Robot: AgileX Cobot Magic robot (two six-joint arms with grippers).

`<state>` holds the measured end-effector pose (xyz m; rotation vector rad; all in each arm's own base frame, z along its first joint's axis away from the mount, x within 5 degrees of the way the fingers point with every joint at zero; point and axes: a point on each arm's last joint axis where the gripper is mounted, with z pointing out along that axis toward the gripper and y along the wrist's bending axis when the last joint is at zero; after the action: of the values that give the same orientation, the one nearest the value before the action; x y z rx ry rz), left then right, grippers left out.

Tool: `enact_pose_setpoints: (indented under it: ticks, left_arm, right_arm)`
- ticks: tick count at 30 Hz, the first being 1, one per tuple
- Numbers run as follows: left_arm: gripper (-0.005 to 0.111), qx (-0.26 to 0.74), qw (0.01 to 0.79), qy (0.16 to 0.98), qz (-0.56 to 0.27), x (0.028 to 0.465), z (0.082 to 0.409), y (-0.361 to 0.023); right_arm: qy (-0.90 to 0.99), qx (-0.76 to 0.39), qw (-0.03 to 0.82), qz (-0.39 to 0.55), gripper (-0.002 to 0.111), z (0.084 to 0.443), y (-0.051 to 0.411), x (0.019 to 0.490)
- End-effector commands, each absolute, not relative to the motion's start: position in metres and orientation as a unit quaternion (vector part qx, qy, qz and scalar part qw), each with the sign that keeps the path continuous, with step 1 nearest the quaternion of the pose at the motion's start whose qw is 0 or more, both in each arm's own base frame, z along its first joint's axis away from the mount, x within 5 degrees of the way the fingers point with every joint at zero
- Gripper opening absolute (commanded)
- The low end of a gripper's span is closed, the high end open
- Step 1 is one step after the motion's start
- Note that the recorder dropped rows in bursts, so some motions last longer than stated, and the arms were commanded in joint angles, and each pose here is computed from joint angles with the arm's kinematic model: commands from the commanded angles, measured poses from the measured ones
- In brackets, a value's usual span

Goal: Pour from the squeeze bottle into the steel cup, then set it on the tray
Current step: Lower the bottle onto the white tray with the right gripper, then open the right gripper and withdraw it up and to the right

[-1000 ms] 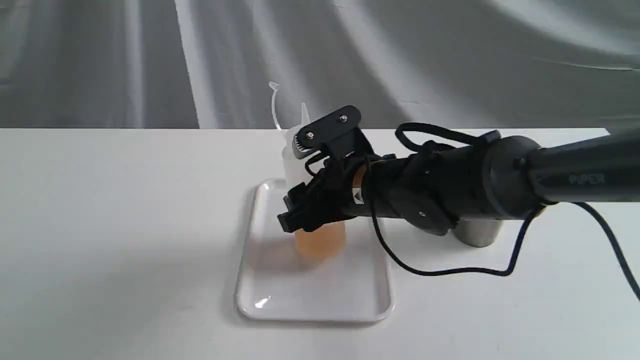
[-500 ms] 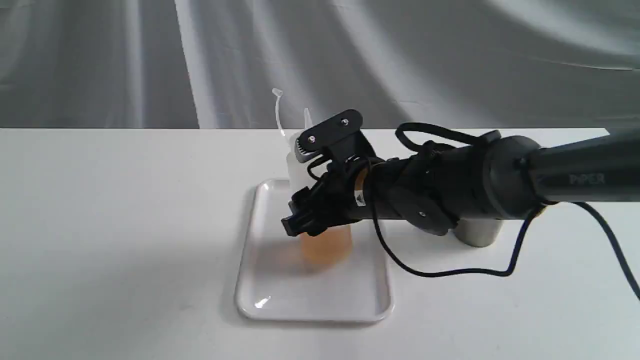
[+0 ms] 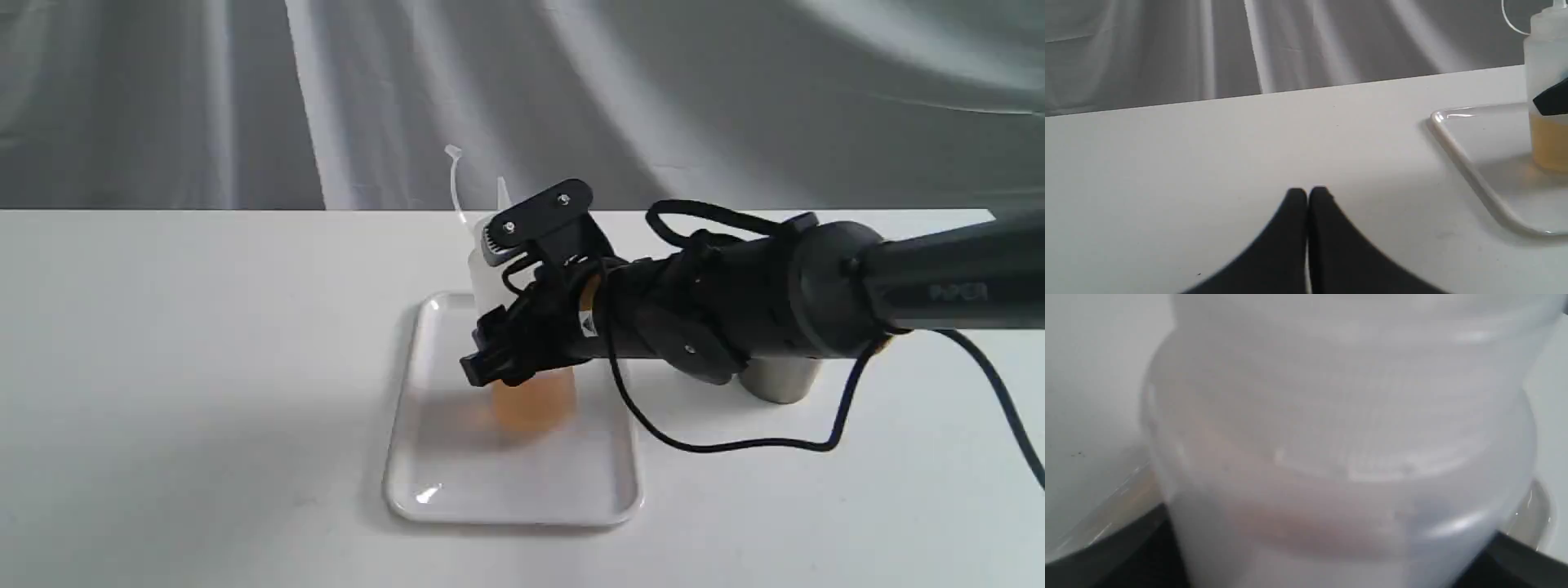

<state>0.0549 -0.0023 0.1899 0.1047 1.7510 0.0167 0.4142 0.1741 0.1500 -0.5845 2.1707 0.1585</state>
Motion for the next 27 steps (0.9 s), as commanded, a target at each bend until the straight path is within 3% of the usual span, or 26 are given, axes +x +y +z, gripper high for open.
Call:
enact_pose_setpoints:
  ticks: [1, 4, 7, 27]
  left_arm:
    - [0.000, 0.047, 0.641, 0.766, 0.004, 0.055, 0.189, -0.003]
    - [0.000, 0.047, 0.641, 0.766, 0.004, 0.055, 0.189, -0.003]
    - [0.000, 0.046, 0.641, 0.766, 0.004, 0.055, 0.189, -0.003]
    - [0.000, 0.047, 0.641, 0.766, 0.004, 0.055, 0.189, -0.003]
  right_arm:
    - [0.861, -0.237, 0.445, 0.068, 0.070, 0.160, 0.176, 0.415]
    - [0.861, -0.237, 0.445, 0.068, 0.086, 0.160, 0.176, 0.415]
    - [0.861, -0.236, 0.445, 0.067, 0.092, 0.161, 0.176, 0.415]
    - [0.838, -0.220, 0.497, 0.050, 0.092, 0.242, 0.159, 0.399]
